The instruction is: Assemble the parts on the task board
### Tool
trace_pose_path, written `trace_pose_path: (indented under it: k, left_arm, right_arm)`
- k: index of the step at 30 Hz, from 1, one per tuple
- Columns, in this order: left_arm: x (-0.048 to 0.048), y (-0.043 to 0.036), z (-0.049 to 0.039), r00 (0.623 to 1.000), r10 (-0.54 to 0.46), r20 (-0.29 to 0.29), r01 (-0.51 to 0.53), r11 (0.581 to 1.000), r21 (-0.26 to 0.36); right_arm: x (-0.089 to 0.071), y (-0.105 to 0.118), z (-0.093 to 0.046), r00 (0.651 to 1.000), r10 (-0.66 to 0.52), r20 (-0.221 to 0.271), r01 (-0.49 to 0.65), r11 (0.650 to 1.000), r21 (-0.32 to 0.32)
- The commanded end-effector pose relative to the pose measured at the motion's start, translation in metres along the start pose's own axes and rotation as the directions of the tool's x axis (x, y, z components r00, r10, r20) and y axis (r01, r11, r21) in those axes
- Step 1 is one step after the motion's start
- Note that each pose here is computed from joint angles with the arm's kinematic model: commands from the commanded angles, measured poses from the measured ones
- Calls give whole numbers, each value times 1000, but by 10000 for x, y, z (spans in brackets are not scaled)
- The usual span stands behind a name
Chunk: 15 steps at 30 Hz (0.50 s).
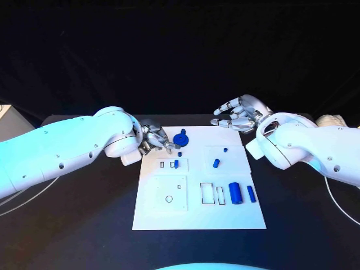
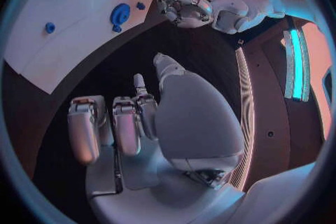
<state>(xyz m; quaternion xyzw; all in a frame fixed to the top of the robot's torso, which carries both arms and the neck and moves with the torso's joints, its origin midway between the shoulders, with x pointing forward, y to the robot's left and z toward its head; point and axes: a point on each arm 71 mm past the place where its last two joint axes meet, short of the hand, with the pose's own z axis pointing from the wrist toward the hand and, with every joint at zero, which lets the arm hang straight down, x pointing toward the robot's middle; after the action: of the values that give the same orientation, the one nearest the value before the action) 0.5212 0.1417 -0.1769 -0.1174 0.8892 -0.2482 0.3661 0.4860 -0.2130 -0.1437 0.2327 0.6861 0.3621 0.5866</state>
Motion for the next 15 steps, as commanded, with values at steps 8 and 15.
trace_pose_path:
  k: [8, 15]
  left_arm:
    - [78, -74, 134, 989, 119, -82, -127, 988, -90]
    - [121, -113, 193, 984, 138, -113, -150, 984, -101]
  right_arm:
    - [38, 1, 22, 1000, -9, -30, 9, 1000, 5]
    - [52, 2, 32, 999, -12, -34, 12, 1000, 5]
